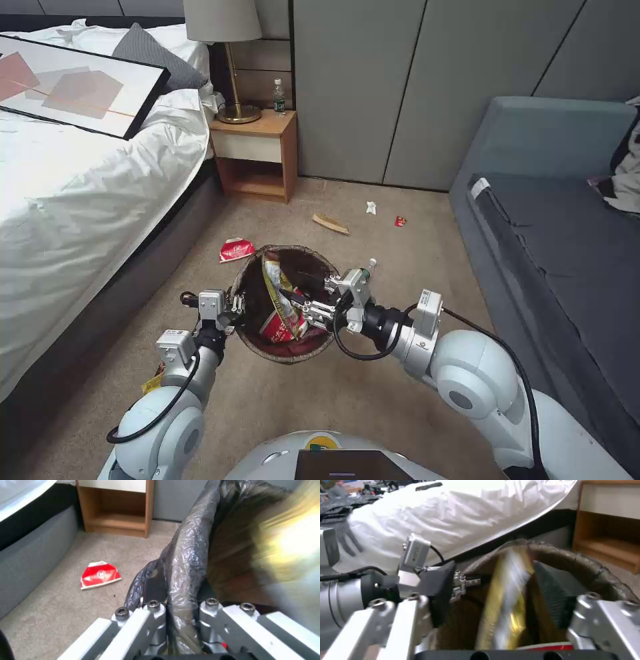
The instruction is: Pick up the trash bin, then pick up the garbage from the floor and place it into the trash bin.
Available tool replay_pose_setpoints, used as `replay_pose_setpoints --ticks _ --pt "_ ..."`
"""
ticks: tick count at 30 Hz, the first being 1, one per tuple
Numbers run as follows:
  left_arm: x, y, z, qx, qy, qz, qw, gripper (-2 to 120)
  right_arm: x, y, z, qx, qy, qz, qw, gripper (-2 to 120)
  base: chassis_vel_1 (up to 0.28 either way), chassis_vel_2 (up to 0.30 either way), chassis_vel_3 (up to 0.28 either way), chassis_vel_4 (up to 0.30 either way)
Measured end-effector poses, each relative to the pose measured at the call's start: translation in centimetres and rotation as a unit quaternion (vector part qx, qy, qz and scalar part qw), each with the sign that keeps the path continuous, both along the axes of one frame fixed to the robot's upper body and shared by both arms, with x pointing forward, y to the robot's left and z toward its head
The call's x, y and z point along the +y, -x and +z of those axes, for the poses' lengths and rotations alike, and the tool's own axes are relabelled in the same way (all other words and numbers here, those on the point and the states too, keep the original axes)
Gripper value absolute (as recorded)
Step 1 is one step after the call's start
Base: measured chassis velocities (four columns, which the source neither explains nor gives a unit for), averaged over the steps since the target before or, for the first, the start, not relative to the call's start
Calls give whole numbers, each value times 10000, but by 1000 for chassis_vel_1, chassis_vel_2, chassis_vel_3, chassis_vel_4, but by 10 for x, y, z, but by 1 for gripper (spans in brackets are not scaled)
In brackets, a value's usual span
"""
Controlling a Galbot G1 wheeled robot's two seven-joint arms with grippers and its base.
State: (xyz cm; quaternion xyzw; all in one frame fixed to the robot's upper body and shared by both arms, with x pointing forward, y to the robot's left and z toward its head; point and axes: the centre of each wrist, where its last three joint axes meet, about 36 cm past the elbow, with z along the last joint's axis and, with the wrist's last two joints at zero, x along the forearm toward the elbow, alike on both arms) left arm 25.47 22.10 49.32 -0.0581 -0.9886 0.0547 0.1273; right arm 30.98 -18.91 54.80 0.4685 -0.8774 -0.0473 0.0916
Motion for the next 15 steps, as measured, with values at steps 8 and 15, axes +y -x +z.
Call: replay_pose_setpoints --ticks 8,15 --pt "0 0 0 -1 8 -6 10000 7 -5 2 2 -27 19 -75 10000 93 0 0 0 0" --pt "0 0 1 -9 12 -19 10000 7 -7 2 5 -91 -17 -117 9999 100 0 0 0 0"
